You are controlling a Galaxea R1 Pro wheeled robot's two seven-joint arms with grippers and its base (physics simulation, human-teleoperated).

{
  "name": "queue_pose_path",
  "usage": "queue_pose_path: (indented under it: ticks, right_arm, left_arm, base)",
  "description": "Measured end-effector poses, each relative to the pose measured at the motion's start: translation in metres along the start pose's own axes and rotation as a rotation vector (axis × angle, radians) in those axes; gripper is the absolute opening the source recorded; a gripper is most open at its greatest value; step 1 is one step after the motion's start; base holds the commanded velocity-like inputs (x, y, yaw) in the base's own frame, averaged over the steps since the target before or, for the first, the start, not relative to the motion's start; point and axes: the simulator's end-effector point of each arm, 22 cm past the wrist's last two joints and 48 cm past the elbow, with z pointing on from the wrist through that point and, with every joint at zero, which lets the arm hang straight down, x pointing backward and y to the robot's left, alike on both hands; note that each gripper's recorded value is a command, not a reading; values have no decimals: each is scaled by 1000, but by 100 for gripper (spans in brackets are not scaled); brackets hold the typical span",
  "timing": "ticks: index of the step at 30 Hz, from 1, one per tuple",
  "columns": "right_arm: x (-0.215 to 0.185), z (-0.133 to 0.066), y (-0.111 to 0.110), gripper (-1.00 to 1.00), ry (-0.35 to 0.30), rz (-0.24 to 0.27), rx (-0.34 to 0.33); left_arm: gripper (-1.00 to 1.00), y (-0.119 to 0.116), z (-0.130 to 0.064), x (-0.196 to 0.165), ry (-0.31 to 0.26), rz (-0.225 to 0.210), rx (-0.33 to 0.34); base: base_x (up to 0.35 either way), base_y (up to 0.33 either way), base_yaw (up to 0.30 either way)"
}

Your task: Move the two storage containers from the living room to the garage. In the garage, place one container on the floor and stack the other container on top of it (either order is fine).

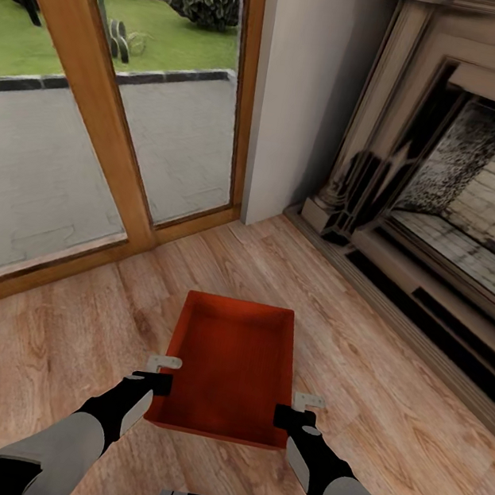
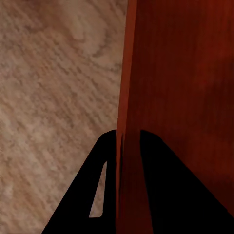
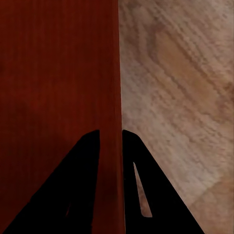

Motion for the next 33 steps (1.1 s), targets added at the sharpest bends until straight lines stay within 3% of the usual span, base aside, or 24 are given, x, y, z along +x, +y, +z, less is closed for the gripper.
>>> queue_pose_path:
  ticks: [11, 33]
  right_arm:
    - [0, 0, 0, -100, 0, 0, 0]
    - [-31, -38, 0, -100, 2, 0, 0]
  left_arm:
    - [-100, 0, 0, 0, 0, 0, 0]
    - [-100, 0, -40, -28, 2, 1, 0]
  base:
    - [0, 0, 0]
    - [0, 0, 0]
